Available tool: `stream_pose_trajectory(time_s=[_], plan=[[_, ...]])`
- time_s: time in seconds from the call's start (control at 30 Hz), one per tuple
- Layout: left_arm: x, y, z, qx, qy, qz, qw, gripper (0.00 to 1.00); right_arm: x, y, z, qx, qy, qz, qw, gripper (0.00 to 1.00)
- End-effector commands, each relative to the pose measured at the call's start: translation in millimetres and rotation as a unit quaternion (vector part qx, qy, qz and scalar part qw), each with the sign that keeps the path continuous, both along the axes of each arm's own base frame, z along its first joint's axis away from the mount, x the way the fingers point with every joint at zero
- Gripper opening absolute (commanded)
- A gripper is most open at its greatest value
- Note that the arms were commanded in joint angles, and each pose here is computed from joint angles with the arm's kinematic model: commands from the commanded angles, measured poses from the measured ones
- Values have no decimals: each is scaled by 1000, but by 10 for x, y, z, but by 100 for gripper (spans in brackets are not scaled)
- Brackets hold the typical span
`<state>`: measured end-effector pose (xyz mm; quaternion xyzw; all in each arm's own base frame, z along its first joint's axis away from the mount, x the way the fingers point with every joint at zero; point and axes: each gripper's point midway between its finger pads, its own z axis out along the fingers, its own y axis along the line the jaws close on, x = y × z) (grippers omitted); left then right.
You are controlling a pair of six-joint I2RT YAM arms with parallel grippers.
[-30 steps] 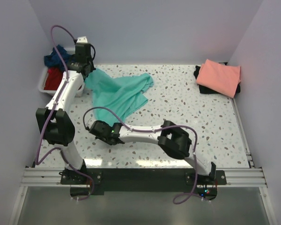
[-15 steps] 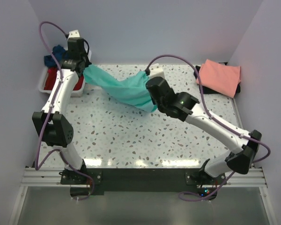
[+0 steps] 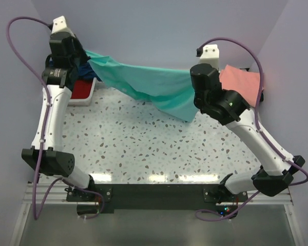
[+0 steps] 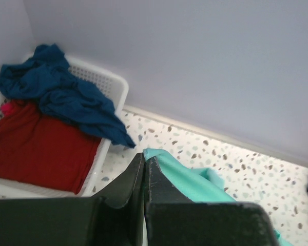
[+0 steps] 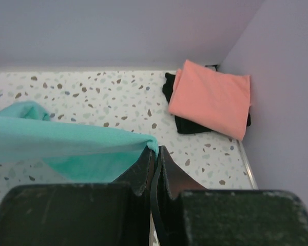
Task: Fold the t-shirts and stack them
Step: Flatten the tshirt out
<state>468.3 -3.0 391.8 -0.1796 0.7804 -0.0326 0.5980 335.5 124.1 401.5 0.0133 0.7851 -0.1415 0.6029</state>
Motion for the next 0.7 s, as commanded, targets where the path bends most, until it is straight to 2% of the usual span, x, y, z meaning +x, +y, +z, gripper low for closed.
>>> stream_pose_trajectory(time_s=[0.0,0.17,0.3,0.47,0.67], plan=[[-306,-75,1089,-19,-136,-33,990,0,-160,-404,846,45,-116,-59,991,0],[-492,-226,1599,-8,-192,-84,978,0,-234,-524,1221,40,-153,-65,985,0],[-780,-270,2019,2,-241,-103,965,0,-342,-625,1441,57,-178,-66,980,0],[-1017,-373,2258,6,-271,-135,953,0,-500,-752,1578,82,-198,-59,975,0],[-1265,-376,2509,10,-305,-139,942,0,-525,-740,1558,94,-201,-46,974,0]])
